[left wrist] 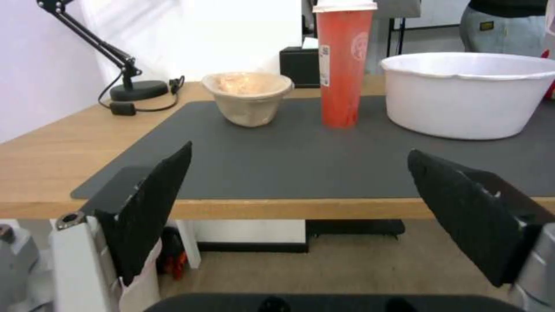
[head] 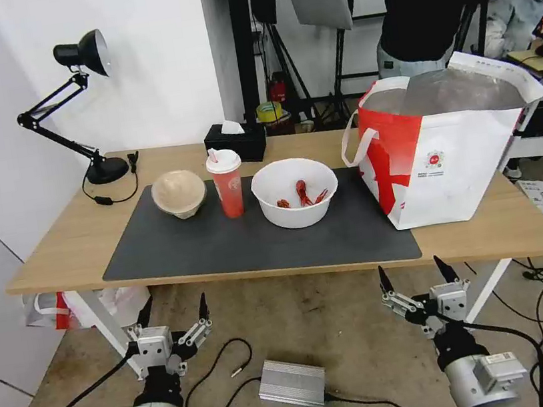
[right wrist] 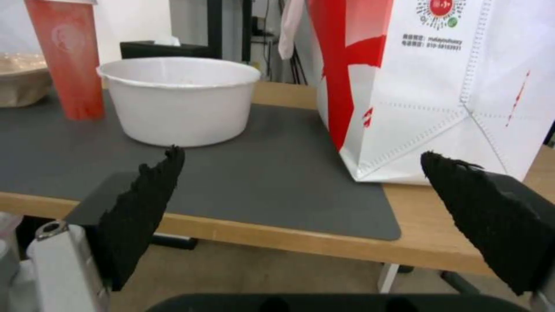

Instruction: Pick up the trash from the table and place it into the takeout bag.

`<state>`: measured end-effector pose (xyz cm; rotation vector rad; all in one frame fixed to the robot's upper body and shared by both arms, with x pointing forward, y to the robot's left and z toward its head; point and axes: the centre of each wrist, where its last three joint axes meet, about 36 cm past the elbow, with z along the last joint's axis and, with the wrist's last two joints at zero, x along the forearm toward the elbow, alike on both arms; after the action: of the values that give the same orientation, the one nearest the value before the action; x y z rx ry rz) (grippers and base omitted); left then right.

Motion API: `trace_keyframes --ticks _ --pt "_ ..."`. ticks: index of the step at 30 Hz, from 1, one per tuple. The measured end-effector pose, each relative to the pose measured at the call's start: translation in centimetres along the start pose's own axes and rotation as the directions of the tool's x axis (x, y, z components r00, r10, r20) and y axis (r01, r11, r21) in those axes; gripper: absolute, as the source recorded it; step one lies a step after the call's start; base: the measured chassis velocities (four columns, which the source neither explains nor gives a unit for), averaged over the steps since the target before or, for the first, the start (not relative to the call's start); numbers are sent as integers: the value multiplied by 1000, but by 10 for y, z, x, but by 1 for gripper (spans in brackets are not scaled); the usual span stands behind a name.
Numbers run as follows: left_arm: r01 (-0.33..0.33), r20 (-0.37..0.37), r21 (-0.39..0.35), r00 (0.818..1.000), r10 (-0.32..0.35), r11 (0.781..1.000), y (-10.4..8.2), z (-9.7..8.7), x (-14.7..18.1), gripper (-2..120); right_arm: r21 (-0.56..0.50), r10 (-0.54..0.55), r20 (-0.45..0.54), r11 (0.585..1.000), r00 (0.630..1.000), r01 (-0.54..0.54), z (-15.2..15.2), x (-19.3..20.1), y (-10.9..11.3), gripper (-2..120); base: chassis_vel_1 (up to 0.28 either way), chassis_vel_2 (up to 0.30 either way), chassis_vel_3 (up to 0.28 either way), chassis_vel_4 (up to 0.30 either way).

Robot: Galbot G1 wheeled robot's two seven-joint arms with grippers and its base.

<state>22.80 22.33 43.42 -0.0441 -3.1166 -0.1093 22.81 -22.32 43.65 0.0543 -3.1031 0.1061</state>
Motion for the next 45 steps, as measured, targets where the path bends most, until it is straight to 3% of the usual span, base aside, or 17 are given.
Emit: trace_keyframes --ticks 5,13,17,21,22,28,32,45 --pt "1 -7 7 1000 -1 1000 0 -1 0 100 -16 -34 -67 999 997 33 -18 2 2 100 0 0 0 0" --pt "25 -132 124 991 -9 992 -3 -22 0 100 -35 -110 -205 994 973 105 -49 9 7 100 0 0 0 0" --pt "32 -203 184 979 6 982 -5 -34 0 100 -37 -153 -281 988 947 148 -64 14 10 100 0 0 0 0" --pt "34 -293 255 955 44 966 -7 -49 1 100 -31 -212 -399 976 892 218 -64 19 14 100 0 0 0 0" --pt "34 -293 255 955 44 966 -7 -49 1 100 -31 -212 -399 976 892 218 -64 19 14 100 0 0 0 0" --pt "12 -380 345 916 129 938 -10 -69 4 100 -29 -217 -403 974 889 224 -64 20 14 100 0 0 0 0" --pt "-8 -376 366 914 155 931 -10 -73 5 100 -29 -216 -397 974 892 223 -64 20 14 100 0 0 0 0" --pt "-13 -376 355 913 155 935 -9 -72 6 100 -31 -218 -379 974 899 223 -63 20 14 100 0 0 0 0"
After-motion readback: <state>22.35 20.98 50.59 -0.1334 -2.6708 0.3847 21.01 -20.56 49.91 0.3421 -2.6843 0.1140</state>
